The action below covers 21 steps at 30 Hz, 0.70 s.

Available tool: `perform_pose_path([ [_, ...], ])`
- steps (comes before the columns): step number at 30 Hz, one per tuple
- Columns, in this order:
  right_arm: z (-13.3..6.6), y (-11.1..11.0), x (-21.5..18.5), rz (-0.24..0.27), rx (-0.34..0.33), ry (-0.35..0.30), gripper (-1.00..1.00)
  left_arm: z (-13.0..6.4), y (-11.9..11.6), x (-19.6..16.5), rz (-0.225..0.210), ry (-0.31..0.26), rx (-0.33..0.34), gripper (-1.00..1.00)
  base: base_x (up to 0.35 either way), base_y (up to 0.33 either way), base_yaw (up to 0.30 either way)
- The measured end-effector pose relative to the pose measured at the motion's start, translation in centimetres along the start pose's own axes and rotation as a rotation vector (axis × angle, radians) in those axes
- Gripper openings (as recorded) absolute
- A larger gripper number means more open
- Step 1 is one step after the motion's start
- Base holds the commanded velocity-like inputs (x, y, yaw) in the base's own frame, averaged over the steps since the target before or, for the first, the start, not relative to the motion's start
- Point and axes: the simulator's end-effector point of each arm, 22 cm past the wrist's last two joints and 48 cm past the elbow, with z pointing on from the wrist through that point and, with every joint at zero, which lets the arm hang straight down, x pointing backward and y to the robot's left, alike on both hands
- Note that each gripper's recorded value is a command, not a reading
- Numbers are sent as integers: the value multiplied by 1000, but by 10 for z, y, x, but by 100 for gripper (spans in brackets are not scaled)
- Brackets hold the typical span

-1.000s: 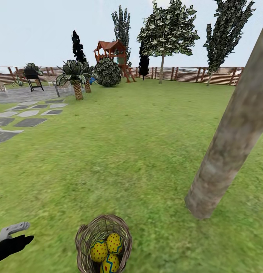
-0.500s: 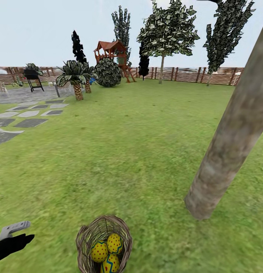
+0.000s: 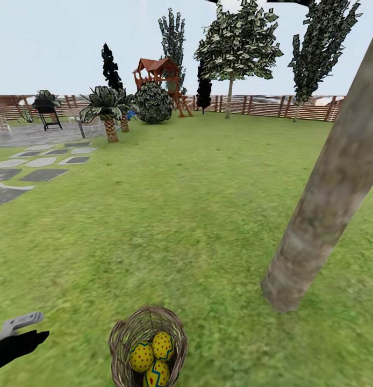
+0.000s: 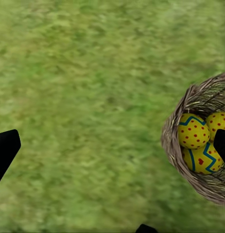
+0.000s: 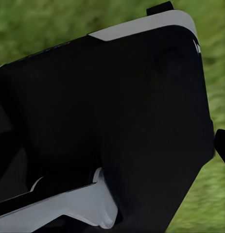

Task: Take the three Easter eggs out of the wicker basket on the lawn in the garden, then place them on the lawn next to a single tree (choose any tree) so that all three eggs are next to the same tree and none are left in the basket.

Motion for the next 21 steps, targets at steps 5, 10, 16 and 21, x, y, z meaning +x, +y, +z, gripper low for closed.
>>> perform_pose_path([
  [5, -6, 0, 2, 0, 0, 0, 100, -7, -2, -4, 6, -3, 4, 100, 0, 0, 0],
  [10, -11, 1, 3, 0, 0, 0, 100, -11, -9, -3, 24, 4, 12, 100, 0, 0, 0],
  [16, -17, 1, 5, 0, 0, 0, 100, -17, -11, -5, 31, 5, 18, 100, 0, 0, 0],
  [21, -22, 1, 7, 0, 0, 1, 100, -22, -9, -7, 31, 6, 20, 100, 0, 0, 0],
])
